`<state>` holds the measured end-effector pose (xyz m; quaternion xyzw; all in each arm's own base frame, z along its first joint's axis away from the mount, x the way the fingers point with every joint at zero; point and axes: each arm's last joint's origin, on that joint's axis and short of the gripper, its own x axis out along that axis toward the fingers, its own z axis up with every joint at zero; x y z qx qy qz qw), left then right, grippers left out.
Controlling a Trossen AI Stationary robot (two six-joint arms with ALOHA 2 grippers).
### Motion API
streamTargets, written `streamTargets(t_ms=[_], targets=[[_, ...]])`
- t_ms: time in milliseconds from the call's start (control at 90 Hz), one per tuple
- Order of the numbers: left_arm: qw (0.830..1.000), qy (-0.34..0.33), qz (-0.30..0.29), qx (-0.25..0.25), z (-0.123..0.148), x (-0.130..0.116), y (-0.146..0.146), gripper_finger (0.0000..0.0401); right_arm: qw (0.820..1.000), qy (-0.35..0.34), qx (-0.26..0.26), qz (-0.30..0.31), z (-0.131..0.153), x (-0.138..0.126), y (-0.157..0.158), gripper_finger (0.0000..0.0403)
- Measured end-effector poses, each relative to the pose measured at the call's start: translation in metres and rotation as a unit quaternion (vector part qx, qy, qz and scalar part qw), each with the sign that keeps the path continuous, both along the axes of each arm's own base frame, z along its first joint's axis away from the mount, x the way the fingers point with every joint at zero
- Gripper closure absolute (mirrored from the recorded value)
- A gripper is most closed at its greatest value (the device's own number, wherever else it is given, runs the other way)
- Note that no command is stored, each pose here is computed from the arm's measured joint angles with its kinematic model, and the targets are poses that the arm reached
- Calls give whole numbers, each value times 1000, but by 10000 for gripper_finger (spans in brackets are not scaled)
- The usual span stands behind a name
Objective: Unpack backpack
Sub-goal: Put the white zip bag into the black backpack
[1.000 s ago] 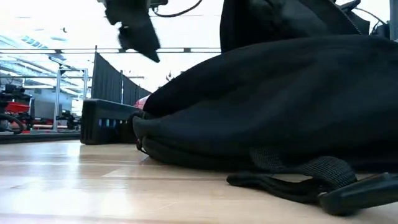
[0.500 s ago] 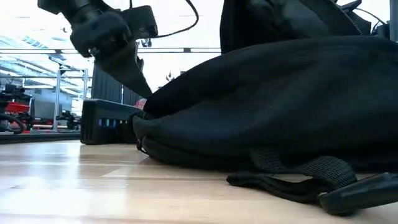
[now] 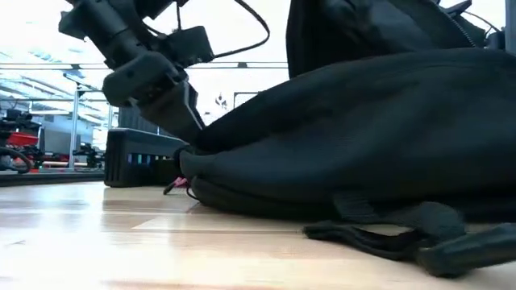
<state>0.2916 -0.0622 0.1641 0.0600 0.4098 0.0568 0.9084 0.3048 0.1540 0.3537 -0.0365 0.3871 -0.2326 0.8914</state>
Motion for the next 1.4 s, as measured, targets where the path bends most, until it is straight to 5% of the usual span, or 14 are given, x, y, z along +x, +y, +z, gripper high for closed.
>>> streamTargets(t_ms=[144, 389, 844, 1256, 1400], targets=[[1000, -12, -20, 0, -6, 7, 0, 236, 1000, 2, 6, 6, 0, 1, 1, 399], [998, -44, -41, 7, 8, 16, -4, 389, 1000, 2, 4, 15, 0, 1, 1, 399], [980, -152, -126, 31, 74, 50, -28, 401, 999, -12, -8, 50, 4, 7, 5, 399], [984, -150, -101, 3, 16, 87, -17, 400, 996, -28, -21, 82, 7, 13, 8, 399], [985, -128, -105, -55, 8, 87, -19, 354, 996, -26, -21, 81, 7, 12, 8, 399]])
